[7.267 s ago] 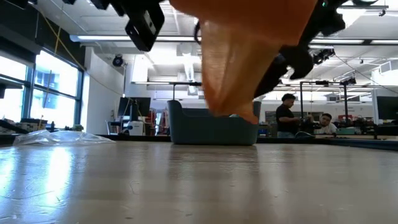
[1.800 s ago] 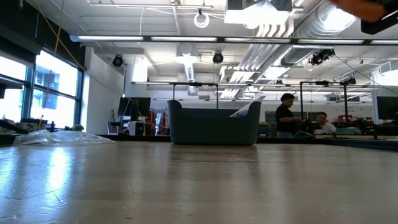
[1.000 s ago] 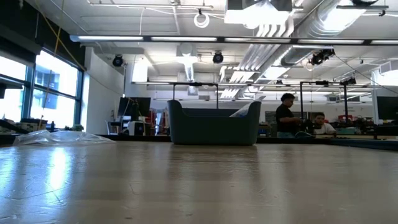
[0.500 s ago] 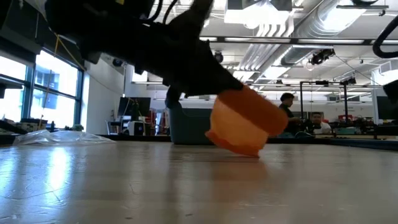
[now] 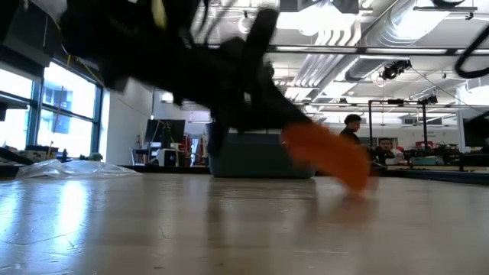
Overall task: Roll bandage
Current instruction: Roll the orange bandage
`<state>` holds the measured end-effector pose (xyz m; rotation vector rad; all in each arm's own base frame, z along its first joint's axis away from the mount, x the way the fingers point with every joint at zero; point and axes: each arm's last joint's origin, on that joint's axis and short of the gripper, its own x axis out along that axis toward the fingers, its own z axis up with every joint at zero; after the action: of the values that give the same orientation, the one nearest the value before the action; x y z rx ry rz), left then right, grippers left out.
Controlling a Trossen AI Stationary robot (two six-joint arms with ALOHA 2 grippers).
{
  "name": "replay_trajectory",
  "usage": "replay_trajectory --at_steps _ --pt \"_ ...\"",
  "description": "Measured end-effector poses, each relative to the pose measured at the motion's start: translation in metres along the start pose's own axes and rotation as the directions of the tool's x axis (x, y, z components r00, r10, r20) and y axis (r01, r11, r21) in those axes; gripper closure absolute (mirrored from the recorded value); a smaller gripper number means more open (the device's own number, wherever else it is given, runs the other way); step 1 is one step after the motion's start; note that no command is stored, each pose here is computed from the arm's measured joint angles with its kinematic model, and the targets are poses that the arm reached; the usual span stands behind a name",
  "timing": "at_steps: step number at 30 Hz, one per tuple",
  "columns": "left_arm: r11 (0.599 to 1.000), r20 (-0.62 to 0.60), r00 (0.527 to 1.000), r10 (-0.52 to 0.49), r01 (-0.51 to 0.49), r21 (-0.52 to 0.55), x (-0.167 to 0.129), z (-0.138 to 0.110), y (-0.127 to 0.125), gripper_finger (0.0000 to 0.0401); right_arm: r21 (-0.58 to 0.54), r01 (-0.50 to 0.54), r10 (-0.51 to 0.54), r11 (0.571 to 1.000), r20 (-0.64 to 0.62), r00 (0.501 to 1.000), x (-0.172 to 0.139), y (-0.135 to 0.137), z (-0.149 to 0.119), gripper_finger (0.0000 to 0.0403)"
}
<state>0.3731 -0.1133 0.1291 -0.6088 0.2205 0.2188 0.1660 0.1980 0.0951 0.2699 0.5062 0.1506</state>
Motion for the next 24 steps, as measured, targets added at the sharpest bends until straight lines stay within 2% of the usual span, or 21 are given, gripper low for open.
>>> replay_trajectory --at_steps 2,5,8,10,14,19,21,24 --pt "0.999 -0.037 0.999 0.038 -0.038 -0.016 0.012 -0.009 0.02 0.0389 -0.023 0.02 -0.02 1.0 -0.006 1.0 0.006 -0.006 0.005 0.0226" --pt "0.997 -0.04 0.999 0.024 -0.027 -0.07 0.027 -0.015 0.04 0.0389 -0.095 0.081 -0.084 0.992 -0.027 0.996 0.016 -0.016 0.013 0.0226" --pt "0.993 -0.038 0.999 -0.014 0.009 -0.122 0.037 -0.021 0.057 0.0389 -0.198 0.165 -0.173 0.966 -0.022 0.985 0.025 -0.026 0.023 0.0226" --pt "0.988 -0.018 0.999 -0.05 0.047 -0.144 0.041 -0.021 0.062 0.0389 -0.255 0.204 -0.216 0.945 -0.019 0.976 0.032 -0.032 0.032 0.0226" --pt "0.988 -0.024 0.998 -0.049 0.045 -0.151 0.042 -0.02 0.065 0.0389 -0.321 0.279 -0.304 0.905 -0.032 0.952 0.047 -0.046 0.054 0.0226" --pt "0.988 -0.026 0.998 -0.057 0.053 -0.142 0.041 -0.022 0.063 0.0389 -0.43 0.328 -0.436 0.842 -0.181 0.882 0.057 -0.067 0.071 0.0226" --pt "0.988 -0.026 0.998 -0.057 0.053 -0.142 0.041 -0.023 0.063 0.0389 -0.44 0.318 -0.451 0.84 -0.238 0.86 0.058 -0.074 0.073 0.0227" --pt "0.988 -0.027 0.998 -0.056 0.052 -0.144 0.041 -0.023 0.063 0.0389 -0.421 0.284 -0.43 0.862 -0.308 0.849 0.058 -0.086 0.072 0.0236"
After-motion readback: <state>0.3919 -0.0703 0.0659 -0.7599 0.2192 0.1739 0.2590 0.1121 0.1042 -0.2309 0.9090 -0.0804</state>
